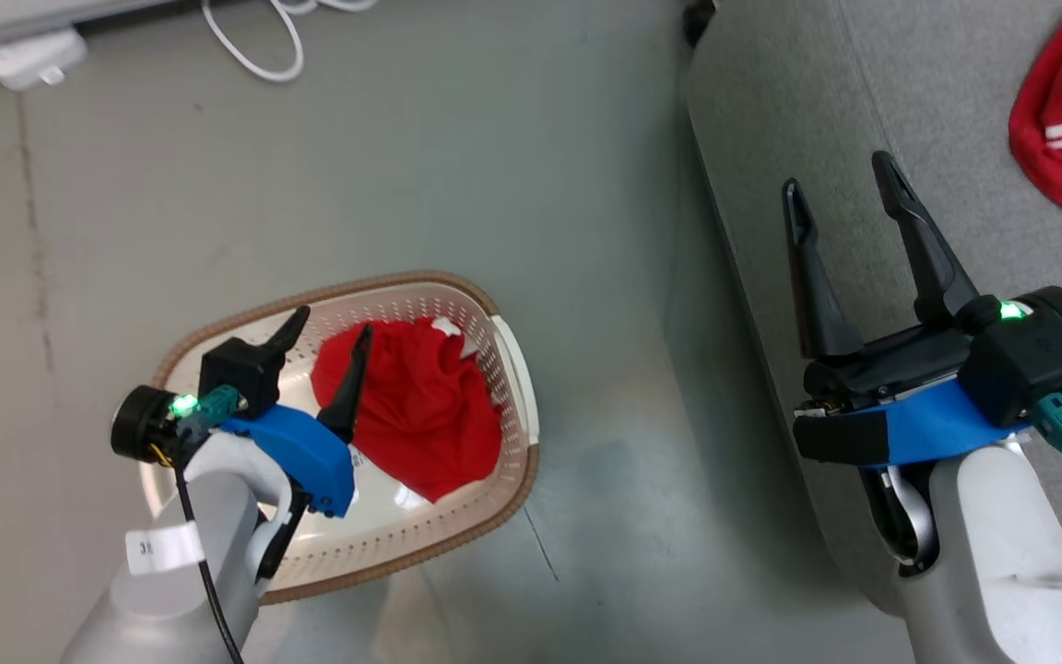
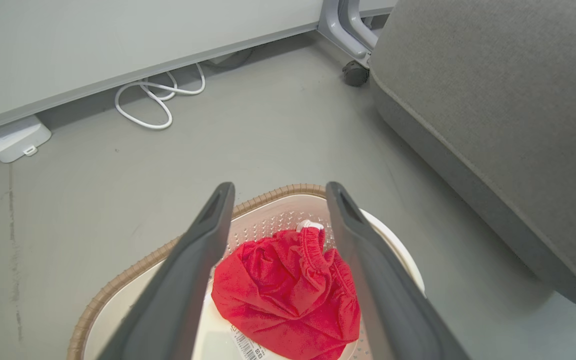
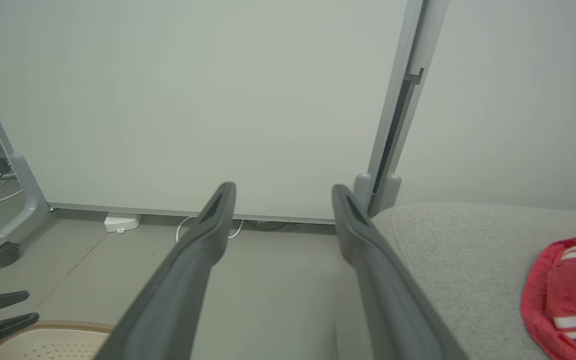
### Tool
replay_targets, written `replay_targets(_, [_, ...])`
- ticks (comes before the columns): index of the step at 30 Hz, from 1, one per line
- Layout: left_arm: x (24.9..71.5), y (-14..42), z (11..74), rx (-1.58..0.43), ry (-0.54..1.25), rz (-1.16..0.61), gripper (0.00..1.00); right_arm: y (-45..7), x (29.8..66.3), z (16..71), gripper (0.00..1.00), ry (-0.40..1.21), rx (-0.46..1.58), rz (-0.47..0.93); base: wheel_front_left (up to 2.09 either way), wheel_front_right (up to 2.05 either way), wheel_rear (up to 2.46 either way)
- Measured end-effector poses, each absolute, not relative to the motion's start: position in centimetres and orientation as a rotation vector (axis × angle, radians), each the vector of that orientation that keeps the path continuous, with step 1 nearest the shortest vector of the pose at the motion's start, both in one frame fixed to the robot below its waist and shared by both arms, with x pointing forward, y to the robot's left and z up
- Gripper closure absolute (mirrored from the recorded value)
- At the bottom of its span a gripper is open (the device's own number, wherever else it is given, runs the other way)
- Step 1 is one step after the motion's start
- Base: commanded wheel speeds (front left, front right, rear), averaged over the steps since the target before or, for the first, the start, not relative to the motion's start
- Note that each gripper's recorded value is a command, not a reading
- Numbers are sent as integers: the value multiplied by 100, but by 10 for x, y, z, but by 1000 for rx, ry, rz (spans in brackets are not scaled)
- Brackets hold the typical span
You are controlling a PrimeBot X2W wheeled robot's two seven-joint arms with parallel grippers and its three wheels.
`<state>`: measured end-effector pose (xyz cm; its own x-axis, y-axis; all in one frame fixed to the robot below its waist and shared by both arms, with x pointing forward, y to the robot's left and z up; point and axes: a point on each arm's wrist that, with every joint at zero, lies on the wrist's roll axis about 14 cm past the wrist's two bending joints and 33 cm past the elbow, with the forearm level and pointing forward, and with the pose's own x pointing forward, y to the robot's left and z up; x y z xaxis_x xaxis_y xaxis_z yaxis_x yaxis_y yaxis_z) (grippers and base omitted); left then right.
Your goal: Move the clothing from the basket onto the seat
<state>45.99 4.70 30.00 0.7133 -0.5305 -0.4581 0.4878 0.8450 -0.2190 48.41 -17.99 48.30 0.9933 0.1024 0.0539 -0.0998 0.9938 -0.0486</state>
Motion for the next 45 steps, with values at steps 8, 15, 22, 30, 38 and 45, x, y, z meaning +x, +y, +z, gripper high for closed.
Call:
replay_targets(8, [463, 15, 211, -80, 733, -678, 0, -200, 493, 419, 0, 74, -39, 64, 0, 0, 0])
replay_targets(15, [453, -5, 151, -93, 858, -732, 0, -217, 487, 385, 0, 163, -33, 28, 0, 0, 0])
replay_targets(22, [458, 0, 102, -51, 941, -648, 0, -229, 481, 367, 0, 211, -48, -1, 0, 0, 0])
replay_targets(30, [454, -3, 84, -43, 1002, -614, 100, -231, 479, 360, 0, 231, -50, -3, 0, 0, 0])
replay_targets(38, [454, -6, 92, -64, 1007, -612, 100, -229, 481, 368, 0, 210, -40, 1, 0, 0, 0])
replay_targets(45, [456, -14, 126, -99, 958, -613, 100, -226, 483, 388, 0, 166, -51, 8, 0, 0, 0])
